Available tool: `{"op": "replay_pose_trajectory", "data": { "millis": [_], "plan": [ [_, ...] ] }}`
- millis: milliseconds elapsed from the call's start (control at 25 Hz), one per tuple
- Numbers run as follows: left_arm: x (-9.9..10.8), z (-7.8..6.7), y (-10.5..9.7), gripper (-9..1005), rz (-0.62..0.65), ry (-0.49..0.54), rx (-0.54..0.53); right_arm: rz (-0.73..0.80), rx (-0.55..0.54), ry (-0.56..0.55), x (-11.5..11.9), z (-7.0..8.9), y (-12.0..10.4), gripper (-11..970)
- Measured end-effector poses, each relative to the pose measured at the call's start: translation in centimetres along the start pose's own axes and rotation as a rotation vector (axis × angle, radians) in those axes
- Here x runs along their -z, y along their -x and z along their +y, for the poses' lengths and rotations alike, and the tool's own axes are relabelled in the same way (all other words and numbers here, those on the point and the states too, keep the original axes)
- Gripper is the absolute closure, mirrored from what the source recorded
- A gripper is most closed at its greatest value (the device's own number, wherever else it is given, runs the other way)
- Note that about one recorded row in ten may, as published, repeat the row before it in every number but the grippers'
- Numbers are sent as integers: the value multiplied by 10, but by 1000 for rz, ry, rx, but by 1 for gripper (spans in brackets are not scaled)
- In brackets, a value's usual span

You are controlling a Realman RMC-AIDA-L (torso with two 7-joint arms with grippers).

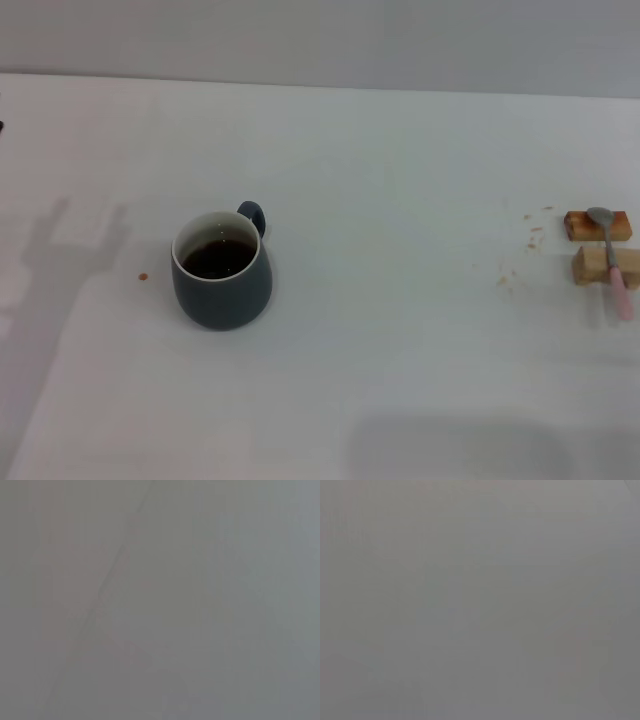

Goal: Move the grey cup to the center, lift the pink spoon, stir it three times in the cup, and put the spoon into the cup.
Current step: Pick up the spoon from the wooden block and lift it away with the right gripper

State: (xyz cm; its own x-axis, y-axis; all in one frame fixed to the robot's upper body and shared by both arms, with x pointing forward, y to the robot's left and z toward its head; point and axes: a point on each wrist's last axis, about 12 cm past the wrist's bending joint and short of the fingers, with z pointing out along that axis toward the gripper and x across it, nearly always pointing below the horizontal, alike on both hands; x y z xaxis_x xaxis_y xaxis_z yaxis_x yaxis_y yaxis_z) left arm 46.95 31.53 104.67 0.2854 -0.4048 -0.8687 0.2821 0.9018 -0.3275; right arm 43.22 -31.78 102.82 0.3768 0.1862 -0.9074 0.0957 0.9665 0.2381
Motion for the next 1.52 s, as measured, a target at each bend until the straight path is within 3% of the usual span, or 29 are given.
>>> {"op": "replay_pose_trajectory", "data": {
  "millis": [480, 1240, 1520],
  "plan": [
    [5, 0, 2, 170, -11, 3, 0, -17, -6, 40, 5, 4, 3, 351],
    [-18, -10, -6, 169, 16, -52, 18, 44, -12, 133, 9, 13, -3, 350],
    [-25, -13, -7, 169, 13, -63, 26, 87, -83, 200, 8, 11, -5, 351]
  ]
}}
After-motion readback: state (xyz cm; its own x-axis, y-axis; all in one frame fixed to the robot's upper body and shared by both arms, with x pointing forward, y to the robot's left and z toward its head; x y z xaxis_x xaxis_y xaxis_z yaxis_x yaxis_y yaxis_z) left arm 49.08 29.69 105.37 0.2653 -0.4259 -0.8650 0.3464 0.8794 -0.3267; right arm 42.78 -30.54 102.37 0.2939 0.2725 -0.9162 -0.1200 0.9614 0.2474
